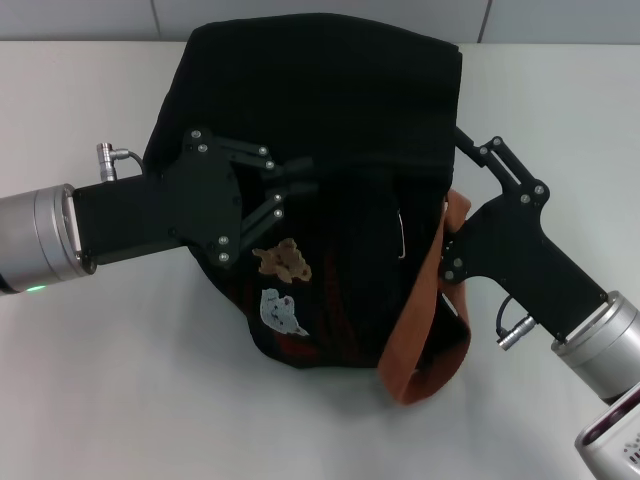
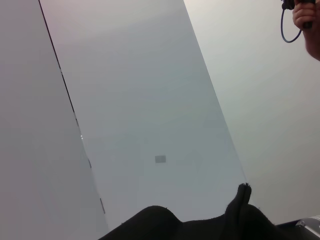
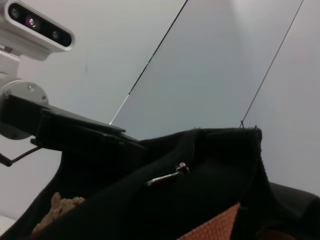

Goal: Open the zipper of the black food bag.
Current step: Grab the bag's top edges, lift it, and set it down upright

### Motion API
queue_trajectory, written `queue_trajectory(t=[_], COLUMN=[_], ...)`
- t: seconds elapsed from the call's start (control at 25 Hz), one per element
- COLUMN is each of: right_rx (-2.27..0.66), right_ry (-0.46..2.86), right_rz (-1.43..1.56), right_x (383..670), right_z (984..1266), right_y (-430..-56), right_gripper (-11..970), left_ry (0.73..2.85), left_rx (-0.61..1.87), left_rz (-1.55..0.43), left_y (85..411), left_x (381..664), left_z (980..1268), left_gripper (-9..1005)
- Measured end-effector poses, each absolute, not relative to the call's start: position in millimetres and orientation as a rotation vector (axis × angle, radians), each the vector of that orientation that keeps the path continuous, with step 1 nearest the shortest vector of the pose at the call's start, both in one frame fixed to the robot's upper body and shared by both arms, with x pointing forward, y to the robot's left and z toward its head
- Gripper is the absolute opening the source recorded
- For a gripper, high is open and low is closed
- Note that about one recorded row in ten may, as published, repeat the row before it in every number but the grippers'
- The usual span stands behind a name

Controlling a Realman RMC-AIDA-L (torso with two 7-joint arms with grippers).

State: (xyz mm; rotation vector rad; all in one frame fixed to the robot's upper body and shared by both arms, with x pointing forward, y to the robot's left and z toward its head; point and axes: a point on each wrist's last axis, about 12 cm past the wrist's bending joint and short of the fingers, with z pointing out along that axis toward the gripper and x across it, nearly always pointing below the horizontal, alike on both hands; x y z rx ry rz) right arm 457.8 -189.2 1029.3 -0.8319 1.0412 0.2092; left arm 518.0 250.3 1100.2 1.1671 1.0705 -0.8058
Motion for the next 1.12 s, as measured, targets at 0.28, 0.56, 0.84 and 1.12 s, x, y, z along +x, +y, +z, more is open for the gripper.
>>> queue_trajectory(t=[0.28,0.56,0.84,1.12], right_rx=[-0.795,-0.847,-0.918,-1.011], right_ry=[1.046,1.033,1.017,0.922], right_rz=[0.184,0.106,-0.001,-0.155], right_x=[462,460,453,449], right_z=[1032,1028,1022,1023], right_y=[-190,-190,-188,-180], right_gripper=[786,787,787,787], left_ry=[1.073,1.071,1.067,1.059], left_rx=[1.169,1.165,1.168,1.169], left_rz=[-0.810,-0.809,-0.808,-0.824], left_y=[250,249,249,244], left_x=[517,516,517,521], left_z=[1099,1097,1098,1099], left_gripper=[86,86,87,87])
